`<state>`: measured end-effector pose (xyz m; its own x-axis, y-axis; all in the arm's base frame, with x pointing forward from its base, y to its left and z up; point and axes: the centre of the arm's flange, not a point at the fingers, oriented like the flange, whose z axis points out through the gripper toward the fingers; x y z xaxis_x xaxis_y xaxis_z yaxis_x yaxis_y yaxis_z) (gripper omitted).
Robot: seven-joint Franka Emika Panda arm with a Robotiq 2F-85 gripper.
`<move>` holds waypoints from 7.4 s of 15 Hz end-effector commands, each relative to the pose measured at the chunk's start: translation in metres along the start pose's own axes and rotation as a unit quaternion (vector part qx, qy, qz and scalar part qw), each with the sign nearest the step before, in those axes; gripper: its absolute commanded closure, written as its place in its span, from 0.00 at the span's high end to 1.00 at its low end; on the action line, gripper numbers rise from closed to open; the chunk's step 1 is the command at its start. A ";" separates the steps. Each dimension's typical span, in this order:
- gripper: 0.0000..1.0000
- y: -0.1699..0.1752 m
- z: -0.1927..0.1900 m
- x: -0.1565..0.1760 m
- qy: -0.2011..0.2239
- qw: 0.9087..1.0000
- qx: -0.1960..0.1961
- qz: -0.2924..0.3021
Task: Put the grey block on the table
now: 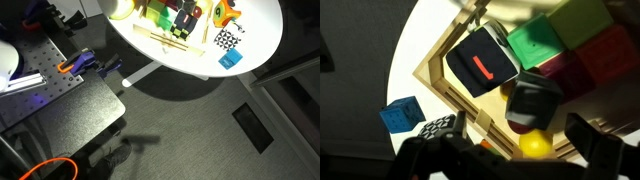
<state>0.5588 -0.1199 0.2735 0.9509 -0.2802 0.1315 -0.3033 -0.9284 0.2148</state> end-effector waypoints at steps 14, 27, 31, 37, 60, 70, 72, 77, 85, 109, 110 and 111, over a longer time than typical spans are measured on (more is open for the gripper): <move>1.00 -0.036 0.054 0.036 0.009 0.998 -0.063 0.019; 0.56 -0.042 0.067 0.028 -0.009 0.997 -0.074 0.017; 0.34 -0.042 0.061 0.027 -0.010 0.997 -0.078 0.018; 0.32 -0.041 0.036 0.024 -0.010 0.997 -0.073 0.016; 0.32 -0.119 -0.065 -0.066 0.008 0.959 0.089 -0.271; 0.32 -0.129 -0.020 -0.127 0.032 0.897 0.064 -0.437; 0.32 -0.128 -0.009 -0.134 0.045 0.886 0.051 -0.459; 0.55 -0.117 0.007 -0.142 0.060 0.871 0.032 -0.486; 1.00 -0.103 0.010 -0.138 0.051 0.878 0.018 -0.476; 1.00 -0.076 -0.118 -0.115 -0.114 0.975 0.044 -0.187; 1.00 -0.075 -0.121 -0.114 -0.109 0.976 0.052 -0.181; 1.00 -0.073 -0.124 -0.114 -0.102 0.977 0.057 -0.176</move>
<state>0.4664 0.0149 0.3436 0.9865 0.0417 -0.1584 0.0640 -0.9883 0.1382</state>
